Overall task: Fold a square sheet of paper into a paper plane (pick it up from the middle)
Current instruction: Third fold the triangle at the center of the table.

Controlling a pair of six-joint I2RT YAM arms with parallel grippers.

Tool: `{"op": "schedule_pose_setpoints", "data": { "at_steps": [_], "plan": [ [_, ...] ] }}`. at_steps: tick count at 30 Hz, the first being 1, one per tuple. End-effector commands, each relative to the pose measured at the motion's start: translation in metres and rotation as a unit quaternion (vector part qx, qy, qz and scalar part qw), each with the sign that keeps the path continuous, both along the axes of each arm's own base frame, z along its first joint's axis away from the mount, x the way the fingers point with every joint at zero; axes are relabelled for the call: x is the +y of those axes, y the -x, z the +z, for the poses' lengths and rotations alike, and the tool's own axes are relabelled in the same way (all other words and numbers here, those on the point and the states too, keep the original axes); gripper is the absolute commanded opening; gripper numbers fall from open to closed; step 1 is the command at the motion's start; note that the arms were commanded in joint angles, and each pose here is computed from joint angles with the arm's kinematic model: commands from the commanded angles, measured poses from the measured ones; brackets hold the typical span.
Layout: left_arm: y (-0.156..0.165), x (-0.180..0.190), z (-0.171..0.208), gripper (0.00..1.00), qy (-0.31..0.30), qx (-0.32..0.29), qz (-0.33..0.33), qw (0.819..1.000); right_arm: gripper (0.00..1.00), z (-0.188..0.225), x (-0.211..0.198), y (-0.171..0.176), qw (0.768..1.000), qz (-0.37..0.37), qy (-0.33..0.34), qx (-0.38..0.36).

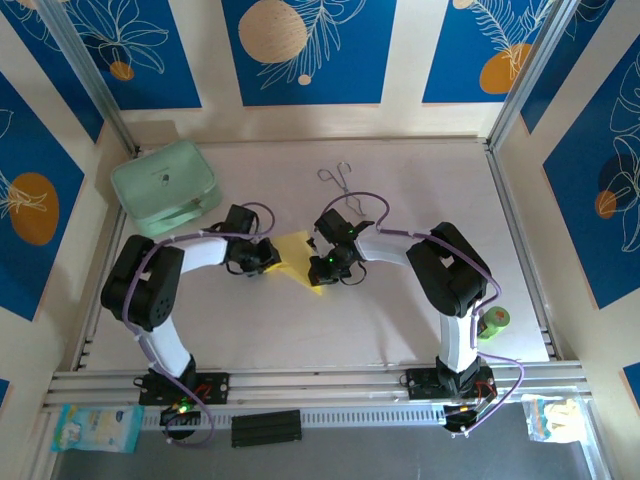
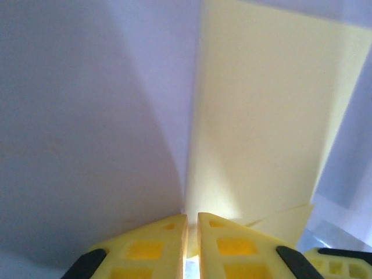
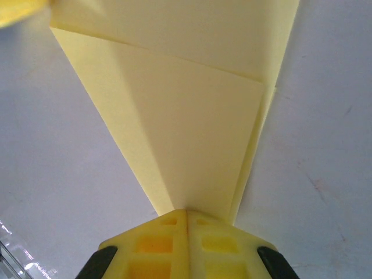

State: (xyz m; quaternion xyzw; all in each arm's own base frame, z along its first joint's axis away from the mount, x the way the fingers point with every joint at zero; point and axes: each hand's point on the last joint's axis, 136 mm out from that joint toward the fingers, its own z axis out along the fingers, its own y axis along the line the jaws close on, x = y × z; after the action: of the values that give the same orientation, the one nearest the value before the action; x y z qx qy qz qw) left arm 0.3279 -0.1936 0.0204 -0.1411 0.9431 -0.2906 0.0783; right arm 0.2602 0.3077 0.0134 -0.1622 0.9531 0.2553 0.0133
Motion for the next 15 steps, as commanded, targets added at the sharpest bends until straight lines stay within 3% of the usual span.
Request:
{"op": "schedule_pose_setpoints", "data": {
  "at_steps": [1, 8, 15],
  "plan": [
    [-0.008, 0.009, 0.020, 0.17, -0.026, -0.023, -0.020, 0.999, 0.00, -0.043, -0.055, 0.020, 0.991, -0.033, 0.120, 0.049],
    [-0.005, -0.025, 0.073, 0.19, 0.043, -0.089, -0.025, 0.995, 0.02, -0.002, -0.016, -0.003, 0.997, -0.064, 0.026, 0.033],
    [0.024, -0.067, 0.061, 0.16, 0.075, -0.093, -0.051, 0.991, 0.13, 0.048, 0.010, -0.015, 0.992, -0.096, -0.084, -0.001]
  ]
}}
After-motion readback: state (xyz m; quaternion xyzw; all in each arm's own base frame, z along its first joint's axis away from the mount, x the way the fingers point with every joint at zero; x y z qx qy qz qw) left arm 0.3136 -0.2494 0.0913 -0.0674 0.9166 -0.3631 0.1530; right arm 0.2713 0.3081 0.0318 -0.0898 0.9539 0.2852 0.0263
